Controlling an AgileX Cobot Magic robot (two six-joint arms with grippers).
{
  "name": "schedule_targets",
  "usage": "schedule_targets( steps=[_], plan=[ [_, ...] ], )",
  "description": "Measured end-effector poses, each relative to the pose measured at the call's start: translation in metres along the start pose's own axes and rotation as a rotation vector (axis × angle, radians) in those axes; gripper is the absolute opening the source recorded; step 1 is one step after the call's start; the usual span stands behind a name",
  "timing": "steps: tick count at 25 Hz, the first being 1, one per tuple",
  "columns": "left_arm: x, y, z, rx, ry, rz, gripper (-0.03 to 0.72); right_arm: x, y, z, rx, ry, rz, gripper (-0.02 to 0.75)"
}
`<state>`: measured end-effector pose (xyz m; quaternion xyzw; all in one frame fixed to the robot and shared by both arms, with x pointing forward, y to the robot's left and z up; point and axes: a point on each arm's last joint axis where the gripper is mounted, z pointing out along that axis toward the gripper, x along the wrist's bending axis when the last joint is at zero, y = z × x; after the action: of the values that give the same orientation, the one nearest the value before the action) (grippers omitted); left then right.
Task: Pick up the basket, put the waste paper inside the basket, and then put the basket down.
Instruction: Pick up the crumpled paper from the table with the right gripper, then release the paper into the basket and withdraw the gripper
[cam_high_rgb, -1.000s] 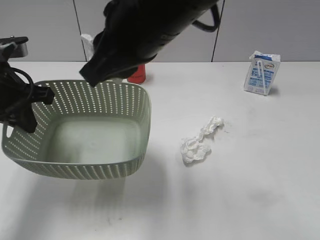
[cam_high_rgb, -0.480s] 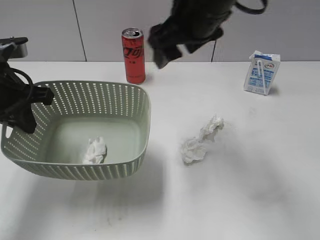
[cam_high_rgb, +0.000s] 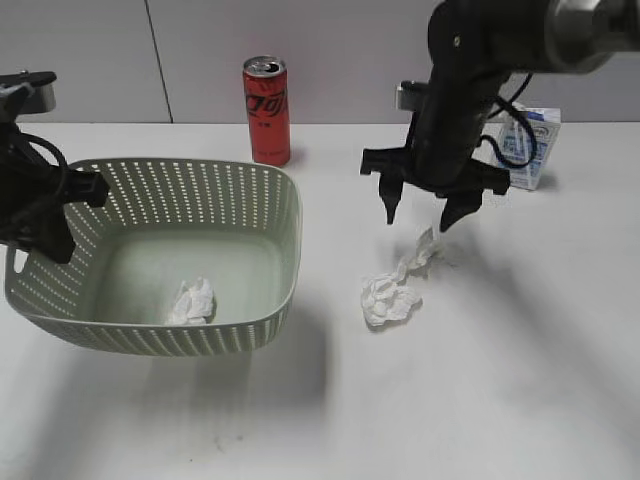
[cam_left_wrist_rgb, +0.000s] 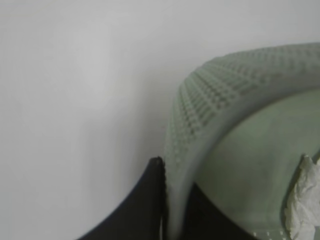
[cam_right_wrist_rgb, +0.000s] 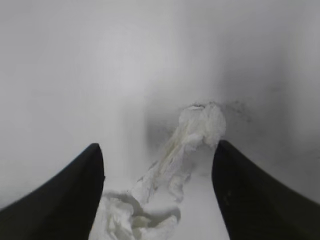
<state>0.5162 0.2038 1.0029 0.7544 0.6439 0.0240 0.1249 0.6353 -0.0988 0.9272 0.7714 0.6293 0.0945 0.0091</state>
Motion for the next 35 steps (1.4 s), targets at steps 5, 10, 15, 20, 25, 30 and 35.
schedule_targets(
  steps=[5, 10, 15, 20, 25, 30, 35],
  plan=[
    [0.0, 0.001, 0.0, -0.016, -0.001, 0.001, 0.0, -0.008, -0.01, 0.035, 0.12, -0.094, 0.08, 0.503],
    [0.0, 0.002, 0.0, -0.023, -0.001, 0.001, 0.0, -0.009, -0.011, 0.04, 0.135, -0.108, 0.086, 0.295],
    [0.0, 0.002, 0.0, -0.025, -0.002, 0.001, 0.0, 0.003, 0.003, 0.023, 0.052, -0.042, 0.022, 0.02],
    [0.0, 0.002, 0.0, -0.021, 0.0, 0.001, 0.0, 0.05, 0.006, -0.065, -0.19, 0.163, -0.334, 0.01],
    [0.0, 0.002, 0.0, -0.02, 0.0, 0.002, 0.0, 0.107, -0.053, -0.148, -0.388, 0.315, -0.833, 0.008],
    [-0.001, 0.001, 0.0, -0.009, -0.006, -0.005, 0.0, 0.146, -0.114, -0.135, -0.338, 0.342, -1.246, 0.05],
    [-0.001, 0.0, 0.0, 0.0, -0.009, -0.007, 0.0, 0.148, -0.13, -0.116, -0.213, 0.302, -1.35, 0.528]
  ],
)
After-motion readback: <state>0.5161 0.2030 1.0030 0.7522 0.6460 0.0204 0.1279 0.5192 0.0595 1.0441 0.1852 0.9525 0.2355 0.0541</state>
